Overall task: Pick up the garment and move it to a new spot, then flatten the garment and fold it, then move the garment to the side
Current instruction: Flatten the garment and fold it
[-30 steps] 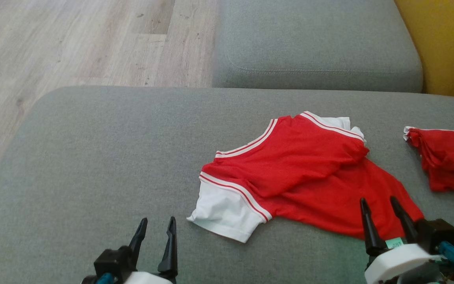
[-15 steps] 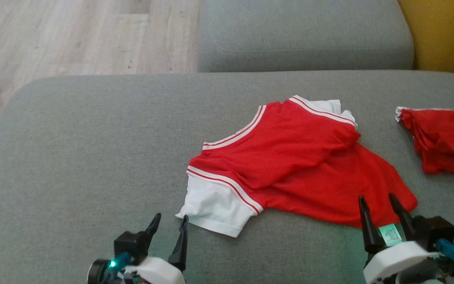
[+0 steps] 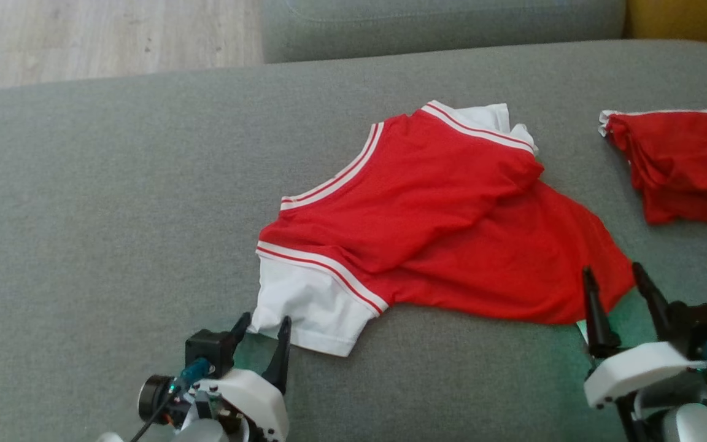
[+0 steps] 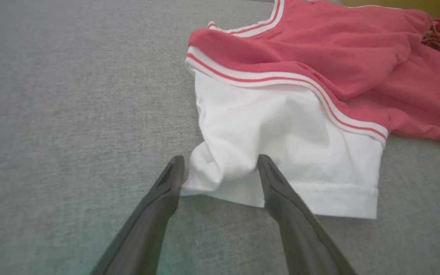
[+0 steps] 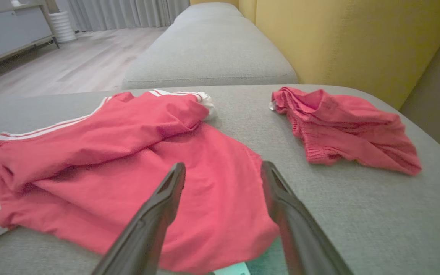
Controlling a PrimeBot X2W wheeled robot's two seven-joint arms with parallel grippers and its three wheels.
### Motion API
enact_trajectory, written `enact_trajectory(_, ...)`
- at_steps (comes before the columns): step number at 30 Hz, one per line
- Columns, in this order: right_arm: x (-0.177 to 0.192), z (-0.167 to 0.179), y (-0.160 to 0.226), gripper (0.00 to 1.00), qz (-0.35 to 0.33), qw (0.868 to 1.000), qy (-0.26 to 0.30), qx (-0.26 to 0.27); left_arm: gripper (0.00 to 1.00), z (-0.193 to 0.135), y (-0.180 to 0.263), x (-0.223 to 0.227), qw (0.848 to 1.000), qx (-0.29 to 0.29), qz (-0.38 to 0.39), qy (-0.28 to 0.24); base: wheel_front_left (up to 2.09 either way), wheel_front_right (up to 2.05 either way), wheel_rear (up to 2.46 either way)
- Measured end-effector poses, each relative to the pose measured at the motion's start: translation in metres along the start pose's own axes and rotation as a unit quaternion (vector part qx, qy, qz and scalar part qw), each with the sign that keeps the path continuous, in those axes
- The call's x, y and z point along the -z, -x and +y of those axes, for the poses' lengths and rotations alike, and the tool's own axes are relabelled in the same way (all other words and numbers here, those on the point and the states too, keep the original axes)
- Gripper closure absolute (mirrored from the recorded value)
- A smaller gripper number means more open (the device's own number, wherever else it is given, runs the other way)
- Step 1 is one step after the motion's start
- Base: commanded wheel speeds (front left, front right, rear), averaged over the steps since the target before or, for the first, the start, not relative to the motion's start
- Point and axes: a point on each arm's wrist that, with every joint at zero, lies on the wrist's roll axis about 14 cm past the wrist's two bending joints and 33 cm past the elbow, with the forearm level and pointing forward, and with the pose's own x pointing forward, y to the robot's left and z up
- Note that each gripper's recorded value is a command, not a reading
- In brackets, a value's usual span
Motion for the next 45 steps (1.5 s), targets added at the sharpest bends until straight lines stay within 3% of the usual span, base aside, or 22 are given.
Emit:
enact_trajectory(1,0.002,-0.004,0.0,0.0,0.003,1.0,0.002,0.006,0.0,0.0,-0.002,0.001,1.0,0.001,0.001,0.0,0.0,0.0,0.0)
enact_trajectory(2,0.004,-0.008,0.0,0.0,0.006,1.0,0.002,0.011,0.17,-0.001,-0.003,0.003,1.0,0.002,0.003,0.001,0.0,0.0,0.0)
enact_trajectory(3,0.006,-0.011,0.001,0.0,0.01,1.0,0.002,0.017,0.53,-0.002,-0.004,0.003,1.0,0.004,0.001,0.003,0.0,0.0,0.0)
enact_trajectory(4,0.009,-0.015,0.001,0.0,0.014,1.0,0.004,0.022,0.71,-0.002,-0.005,0.003,1.0,0.002,-0.003,0.005,0.0,0.0,0.0)
enact_trajectory(5,0.011,-0.018,0.001,0.0,0.018,0.999,0.004,0.027,0.98,-0.003,-0.005,0.002,1.0,0.004,-0.008,0.007,0.0,0.0,0.0)
enact_trajectory(15,0.038,-0.047,0.0,0.0,0.068,0.995,0.01,0.068,1.0,0.021,0.003,-0.026,0.995,-0.04,-0.081,0.038,0.0,0.0,0.0)
enact_trajectory(24,0.088,-0.026,-0.007,0.0,0.174,0.984,0.012,0.037,1.0,0.043,0.022,-0.022,0.991,-0.079,-0.092,0.057,0.0,0.0,0.0)
enact_trajectory(29,0.089,-0.013,-0.017,0.02,0.187,0.982,0.014,0.016,1.0,0.044,0.025,-0.026,0.99,-0.082,-0.099,0.059,0.0,0.0,0.0)
enact_trajectory(31,0.09,-0.008,-0.017,0.51,0.194,0.981,0.011,0.009,1.0,0.043,0.025,-0.028,0.99,-0.082,-0.101,0.06,0.0,0.0,0.0)
enact_trajectory(33,0.092,-0.003,-0.016,0.78,0.204,0.979,0.005,0.002,1.0,0.042,0.025,-0.03,0.989,-0.081,-0.104,0.059,0.0,0.0,0.0)
enact_trajectory(35,0.092,0.003,-0.016,0.98,0.209,0.978,-0.002,-0.005,1.0,0.041,0.026,-0.033,0.989,-0.079,-0.109,0.059,0.0,0.0,0.0)
enact_trajectory(45,0.062,0.011,-0.011,1.0,0.159,0.986,-0.041,-0.016,1.0,0.032,0.033,-0.064,0.984,-0.061,-0.154,0.062,0.0,0.0,0.0)
